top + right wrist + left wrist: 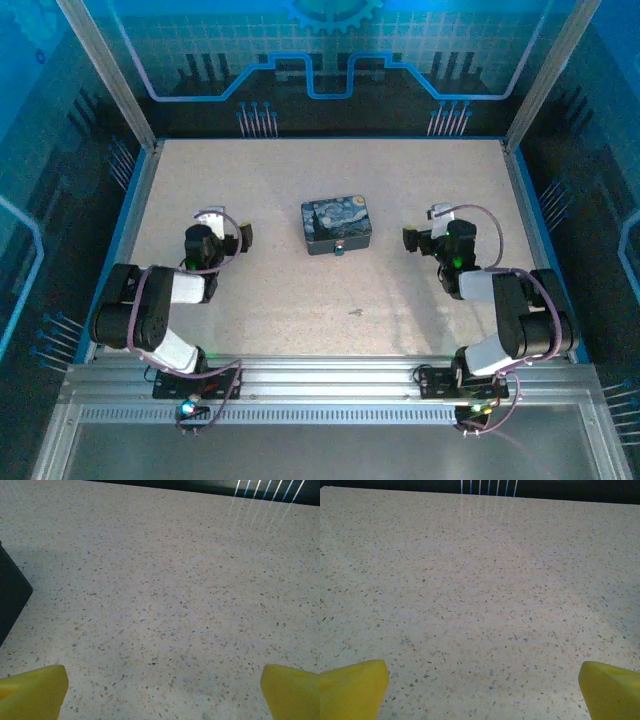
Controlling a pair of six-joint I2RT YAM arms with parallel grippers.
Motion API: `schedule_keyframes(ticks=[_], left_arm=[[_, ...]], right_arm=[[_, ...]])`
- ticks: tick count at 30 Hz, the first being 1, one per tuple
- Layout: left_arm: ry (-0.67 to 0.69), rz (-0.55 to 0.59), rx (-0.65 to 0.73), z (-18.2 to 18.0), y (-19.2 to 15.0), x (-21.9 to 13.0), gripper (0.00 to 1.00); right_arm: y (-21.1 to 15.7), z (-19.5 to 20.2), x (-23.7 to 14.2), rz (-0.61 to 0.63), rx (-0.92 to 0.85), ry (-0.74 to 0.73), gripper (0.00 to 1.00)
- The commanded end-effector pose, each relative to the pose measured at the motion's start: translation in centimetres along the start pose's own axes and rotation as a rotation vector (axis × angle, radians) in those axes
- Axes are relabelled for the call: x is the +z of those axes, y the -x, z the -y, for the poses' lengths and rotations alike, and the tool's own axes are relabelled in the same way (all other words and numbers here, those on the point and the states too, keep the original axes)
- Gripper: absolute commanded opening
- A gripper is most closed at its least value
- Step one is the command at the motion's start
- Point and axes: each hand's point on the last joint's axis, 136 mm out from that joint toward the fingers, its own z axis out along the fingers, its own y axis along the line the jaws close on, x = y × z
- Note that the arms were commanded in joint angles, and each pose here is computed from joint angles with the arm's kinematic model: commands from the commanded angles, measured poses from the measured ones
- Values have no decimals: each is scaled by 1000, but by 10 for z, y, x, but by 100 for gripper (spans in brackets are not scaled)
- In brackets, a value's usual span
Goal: Unlock the padlock with the key
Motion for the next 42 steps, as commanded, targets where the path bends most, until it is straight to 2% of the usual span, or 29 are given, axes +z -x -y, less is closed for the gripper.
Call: schedule_keyframes(ticks=[1,18,20,27,29,32,37,42], left_arm=[[-25,44,6,3,13,1,99],[-5,47,-3,-1,14,1,99],[19,66,-16,-5,14,-2,99],[33,115,-20,-5,47,-33,99],[46,87,-81,-6,58,-43,99],[48,-26,-226,-3,70,-59,99],[-69,-130,-434,23,70,-85,99],[-254,-238,-679,60,54,-104,99]], right_arm=[[12,3,2,38,-9,-2,100],[12,4,1,39,-2,5,100],[15,13,0,38,17,-44,100],[42,24,-29,-35,47,-108,100],[43,19,-39,-83,59,-93,100],[49,-2,-57,-140,81,-22,100],[47,-62,-93,-275,101,173,100],[22,-122,-131,-476,95,362,100]])
